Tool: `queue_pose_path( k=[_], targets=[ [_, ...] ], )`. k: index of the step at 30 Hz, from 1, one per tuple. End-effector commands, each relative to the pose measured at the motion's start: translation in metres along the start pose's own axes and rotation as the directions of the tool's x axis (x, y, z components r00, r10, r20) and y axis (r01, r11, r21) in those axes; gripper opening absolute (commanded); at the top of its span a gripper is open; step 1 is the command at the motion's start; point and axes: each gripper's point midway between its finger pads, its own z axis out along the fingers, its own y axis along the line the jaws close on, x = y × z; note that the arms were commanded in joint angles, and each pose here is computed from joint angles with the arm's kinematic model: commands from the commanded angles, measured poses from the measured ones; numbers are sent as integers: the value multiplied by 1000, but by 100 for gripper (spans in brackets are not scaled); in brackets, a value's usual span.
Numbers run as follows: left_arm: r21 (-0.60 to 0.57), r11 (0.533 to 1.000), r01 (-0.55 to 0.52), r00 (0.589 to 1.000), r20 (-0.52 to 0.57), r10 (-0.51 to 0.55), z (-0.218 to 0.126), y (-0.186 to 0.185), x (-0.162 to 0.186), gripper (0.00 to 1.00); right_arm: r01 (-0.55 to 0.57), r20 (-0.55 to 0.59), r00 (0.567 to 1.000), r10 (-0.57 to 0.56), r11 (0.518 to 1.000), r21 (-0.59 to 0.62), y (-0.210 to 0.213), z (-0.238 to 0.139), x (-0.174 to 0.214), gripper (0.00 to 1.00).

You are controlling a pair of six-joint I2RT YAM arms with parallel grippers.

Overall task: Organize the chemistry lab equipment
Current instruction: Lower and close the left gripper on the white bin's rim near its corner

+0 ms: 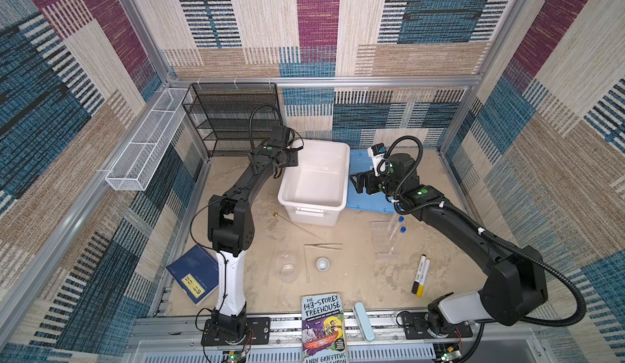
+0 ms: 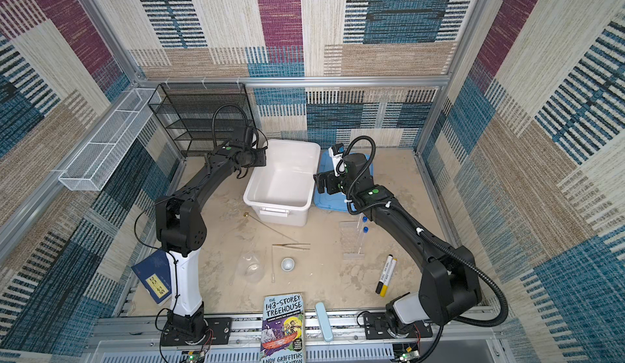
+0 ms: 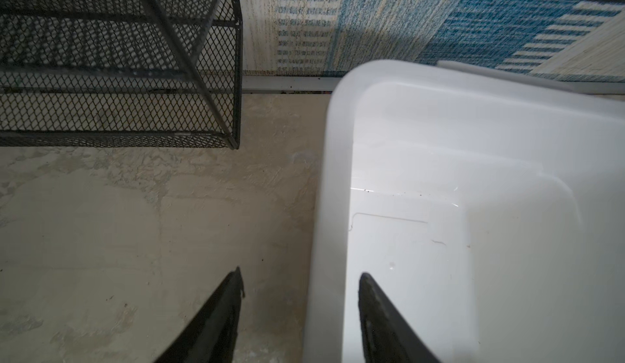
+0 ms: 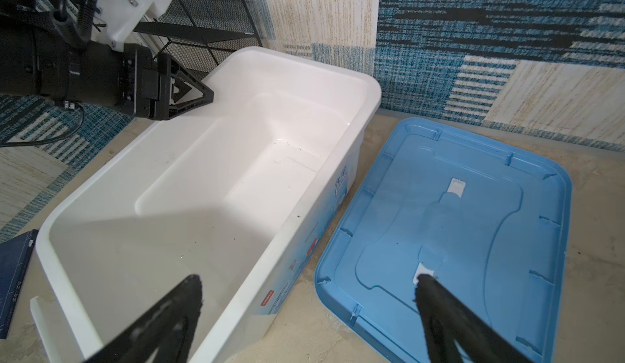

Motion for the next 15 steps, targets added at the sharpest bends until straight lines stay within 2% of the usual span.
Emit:
queue_pose_path(
  k=[1, 2, 5, 7, 8, 10, 15],
  targets=[
    [-15, 999, -41, 999, -20, 41, -1, 3, 4, 51, 0, 46, 999, 0, 1000, 4, 0, -4, -9, 99],
    [-15, 999, -35, 999, -22, 35, -1, 4, 5, 46, 3, 47, 999, -3, 1000, 7, -1, -4, -8, 99],
    [-22, 999, -31, 999, -30, 31, -3, 5, 8, 39, 9, 44, 999, -10, 1000, 17, -3, -6, -6, 99],
    [-28, 999, -29, 999, -31, 28, -5, 7, 10, 39, 7, 46, 999, -8, 1000, 21, -3, -7, -5, 99],
    [-33, 999, -29, 999, -27, 28, -7, 8, 9, 33, 6, 47, 999, -7, 1000, 20, -3, -8, -4, 99],
    [-41, 999, -30, 999, -27, 28, -10, 11, 11, 28, 2, 53, 999, -3, 1000, 15, -2, -10, -5, 99],
    [-59, 998, -2, 1000, -22, 0, -17, 19, 18, 27, -6, 60, 998, 5, 1000, 10, -1, -14, -6, 99]
  ],
)
